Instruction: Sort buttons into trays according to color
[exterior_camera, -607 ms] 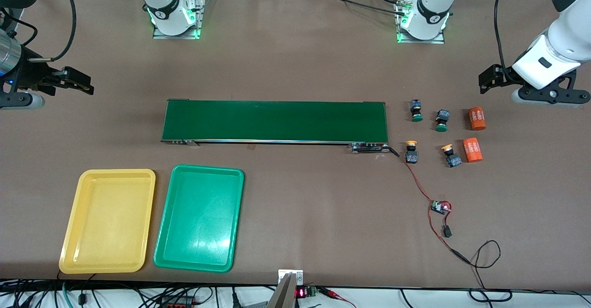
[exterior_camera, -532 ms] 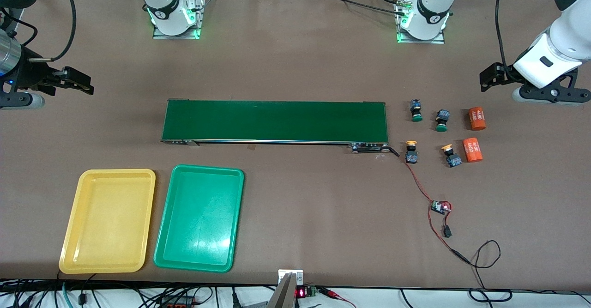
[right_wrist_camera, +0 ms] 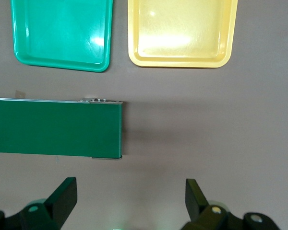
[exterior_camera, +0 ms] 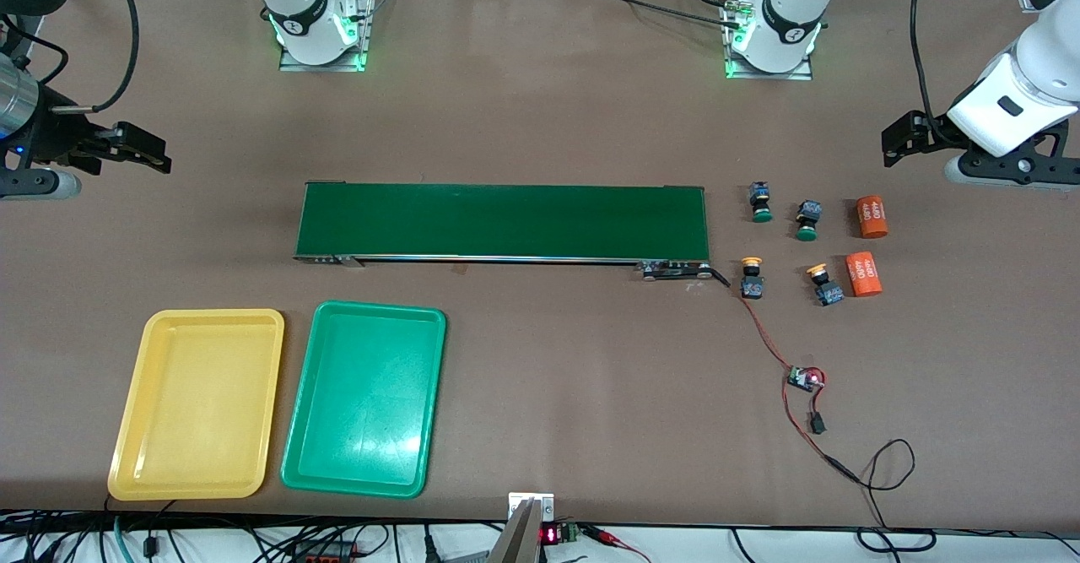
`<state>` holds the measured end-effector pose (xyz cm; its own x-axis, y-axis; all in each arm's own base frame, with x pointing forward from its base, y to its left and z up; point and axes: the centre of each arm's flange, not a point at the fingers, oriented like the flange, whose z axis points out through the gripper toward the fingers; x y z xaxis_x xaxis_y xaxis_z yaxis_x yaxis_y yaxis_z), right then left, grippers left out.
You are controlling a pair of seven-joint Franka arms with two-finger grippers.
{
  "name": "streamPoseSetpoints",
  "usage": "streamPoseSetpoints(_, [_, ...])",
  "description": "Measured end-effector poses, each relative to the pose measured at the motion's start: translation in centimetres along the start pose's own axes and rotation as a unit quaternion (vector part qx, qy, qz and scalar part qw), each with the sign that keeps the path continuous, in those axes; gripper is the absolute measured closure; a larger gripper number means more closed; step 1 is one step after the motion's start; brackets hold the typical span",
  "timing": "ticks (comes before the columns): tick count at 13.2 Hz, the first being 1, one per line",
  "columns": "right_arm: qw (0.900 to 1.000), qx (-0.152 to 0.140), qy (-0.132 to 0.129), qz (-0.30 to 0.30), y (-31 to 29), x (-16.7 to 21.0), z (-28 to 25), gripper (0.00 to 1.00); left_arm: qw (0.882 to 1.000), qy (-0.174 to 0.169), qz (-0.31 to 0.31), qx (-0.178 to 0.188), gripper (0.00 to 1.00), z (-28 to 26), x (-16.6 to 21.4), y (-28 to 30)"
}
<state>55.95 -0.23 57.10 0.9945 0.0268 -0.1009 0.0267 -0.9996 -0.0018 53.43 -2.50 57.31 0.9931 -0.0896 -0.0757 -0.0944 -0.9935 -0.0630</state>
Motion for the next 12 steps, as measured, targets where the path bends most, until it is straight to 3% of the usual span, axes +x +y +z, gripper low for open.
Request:
streamPoseSetpoints(7, [1.0, -0.002, 0.007, 0.0, 0.1, 0.3, 0.0, 0.0, 1.0, -0.008, -0.007, -0.003, 0.0, 1.2, 2.6, -0.9])
streamPoseSetpoints(12, [1.0, -0.017, 0.005, -0.004, -0.1, 0.3, 0.2, 0.0, 0.999, -0.054, -0.001, -0.009, 0.0, 6.1, 8.0, -0.5])
